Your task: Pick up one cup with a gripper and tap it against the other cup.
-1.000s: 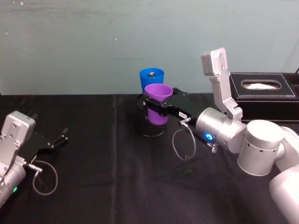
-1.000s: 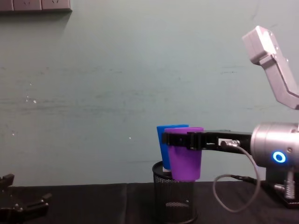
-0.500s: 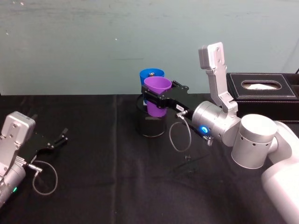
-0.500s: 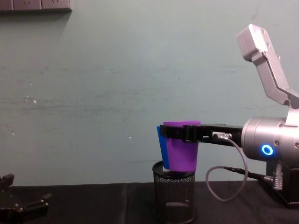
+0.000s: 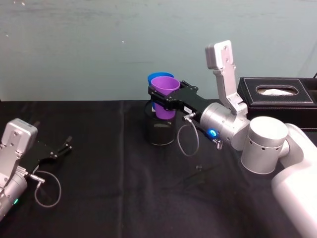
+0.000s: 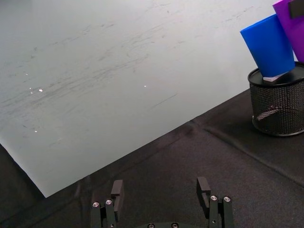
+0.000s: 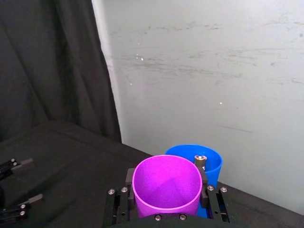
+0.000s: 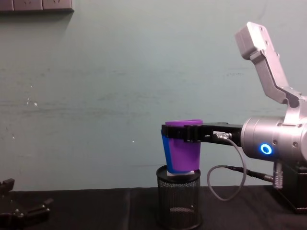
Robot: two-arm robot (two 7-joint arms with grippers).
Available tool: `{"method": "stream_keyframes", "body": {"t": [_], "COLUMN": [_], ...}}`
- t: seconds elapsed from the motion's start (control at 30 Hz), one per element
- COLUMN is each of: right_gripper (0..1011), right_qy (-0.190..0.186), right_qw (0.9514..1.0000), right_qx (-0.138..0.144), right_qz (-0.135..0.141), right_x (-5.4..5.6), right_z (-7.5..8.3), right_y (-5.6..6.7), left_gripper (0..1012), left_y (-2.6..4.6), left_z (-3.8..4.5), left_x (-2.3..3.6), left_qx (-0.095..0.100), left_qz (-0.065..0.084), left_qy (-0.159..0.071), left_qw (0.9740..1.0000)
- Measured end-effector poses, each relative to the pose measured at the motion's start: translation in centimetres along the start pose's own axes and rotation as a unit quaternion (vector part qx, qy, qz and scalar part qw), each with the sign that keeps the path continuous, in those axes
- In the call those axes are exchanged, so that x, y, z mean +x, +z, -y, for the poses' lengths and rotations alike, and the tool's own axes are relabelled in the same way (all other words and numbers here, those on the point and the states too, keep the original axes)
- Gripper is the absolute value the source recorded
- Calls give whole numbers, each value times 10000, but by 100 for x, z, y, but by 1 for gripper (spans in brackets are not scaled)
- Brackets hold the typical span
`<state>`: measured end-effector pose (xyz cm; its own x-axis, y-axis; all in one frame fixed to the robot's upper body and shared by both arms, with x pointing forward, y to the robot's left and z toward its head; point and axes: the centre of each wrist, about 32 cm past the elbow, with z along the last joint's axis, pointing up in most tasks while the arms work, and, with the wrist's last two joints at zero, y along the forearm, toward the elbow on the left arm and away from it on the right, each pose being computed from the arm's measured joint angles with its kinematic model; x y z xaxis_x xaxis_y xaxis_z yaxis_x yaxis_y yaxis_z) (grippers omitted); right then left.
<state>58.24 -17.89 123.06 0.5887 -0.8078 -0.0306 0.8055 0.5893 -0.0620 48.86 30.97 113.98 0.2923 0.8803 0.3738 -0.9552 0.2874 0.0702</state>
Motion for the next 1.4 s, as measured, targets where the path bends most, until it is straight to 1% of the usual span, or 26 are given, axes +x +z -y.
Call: {"method": "stream_keyframes", "body": {"t": [0.33,0.57,1.4], "right_gripper": [736,736,736], "right_qy": [-124,-193,-310], "right_qw": [9997,9994,9984], "right_qx": [19,71,238], "right_qz": [204,294,410], "right_x": [-14,-13,4], "right_z": [-53,-72,-140], "right_y": [3,-11,-27], "left_gripper": [1000,1000,1000], "left_y": [0,0,0], "left_z": [0,0,0], "left_x": [0,0,0], "left_qx": [0,0,0], "left_qz": [0,0,0], "left_qy": [0,0,0], "left_qw": [10000,10000,10000]}}
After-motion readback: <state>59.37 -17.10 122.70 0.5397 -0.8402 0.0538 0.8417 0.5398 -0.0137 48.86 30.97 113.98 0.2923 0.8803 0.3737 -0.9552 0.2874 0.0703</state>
